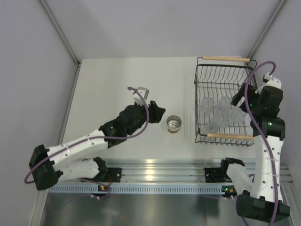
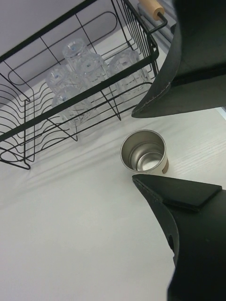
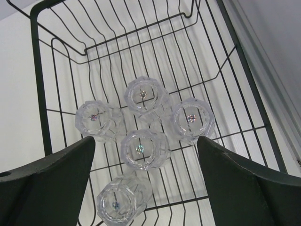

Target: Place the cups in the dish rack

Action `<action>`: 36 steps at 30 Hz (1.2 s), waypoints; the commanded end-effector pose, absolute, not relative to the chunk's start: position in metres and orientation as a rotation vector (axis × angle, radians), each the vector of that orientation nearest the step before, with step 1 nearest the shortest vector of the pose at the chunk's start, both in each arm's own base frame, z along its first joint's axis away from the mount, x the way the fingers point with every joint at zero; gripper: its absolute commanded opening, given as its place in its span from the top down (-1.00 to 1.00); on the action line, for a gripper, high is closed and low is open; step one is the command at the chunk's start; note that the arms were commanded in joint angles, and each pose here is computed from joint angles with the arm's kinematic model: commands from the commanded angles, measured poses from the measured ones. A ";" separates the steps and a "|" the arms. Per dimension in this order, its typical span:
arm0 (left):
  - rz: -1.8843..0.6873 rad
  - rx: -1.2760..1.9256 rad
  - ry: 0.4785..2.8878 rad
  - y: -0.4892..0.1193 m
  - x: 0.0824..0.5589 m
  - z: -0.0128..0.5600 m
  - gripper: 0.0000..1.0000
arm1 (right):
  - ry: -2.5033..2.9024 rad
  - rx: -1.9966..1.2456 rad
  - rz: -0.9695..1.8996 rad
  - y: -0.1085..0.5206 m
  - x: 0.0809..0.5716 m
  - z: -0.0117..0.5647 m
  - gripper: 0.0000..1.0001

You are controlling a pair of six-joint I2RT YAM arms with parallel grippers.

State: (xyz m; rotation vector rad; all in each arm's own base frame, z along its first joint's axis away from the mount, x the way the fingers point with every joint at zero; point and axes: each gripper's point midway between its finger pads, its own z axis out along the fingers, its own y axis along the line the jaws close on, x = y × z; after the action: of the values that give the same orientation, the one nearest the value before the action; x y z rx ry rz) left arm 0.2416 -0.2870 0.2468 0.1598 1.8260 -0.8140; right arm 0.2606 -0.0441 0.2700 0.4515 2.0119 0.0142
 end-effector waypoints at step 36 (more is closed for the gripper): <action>-0.406 0.364 2.148 -0.351 0.278 0.112 0.20 | 1.995 0.381 0.043 -0.036 0.266 0.263 -0.82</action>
State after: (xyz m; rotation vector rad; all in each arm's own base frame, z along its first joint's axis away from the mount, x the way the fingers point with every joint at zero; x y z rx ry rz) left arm 0.2698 -0.3321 0.0917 0.3836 2.1999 -0.3353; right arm 0.2613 -0.0389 0.2524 0.4184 2.0452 0.0383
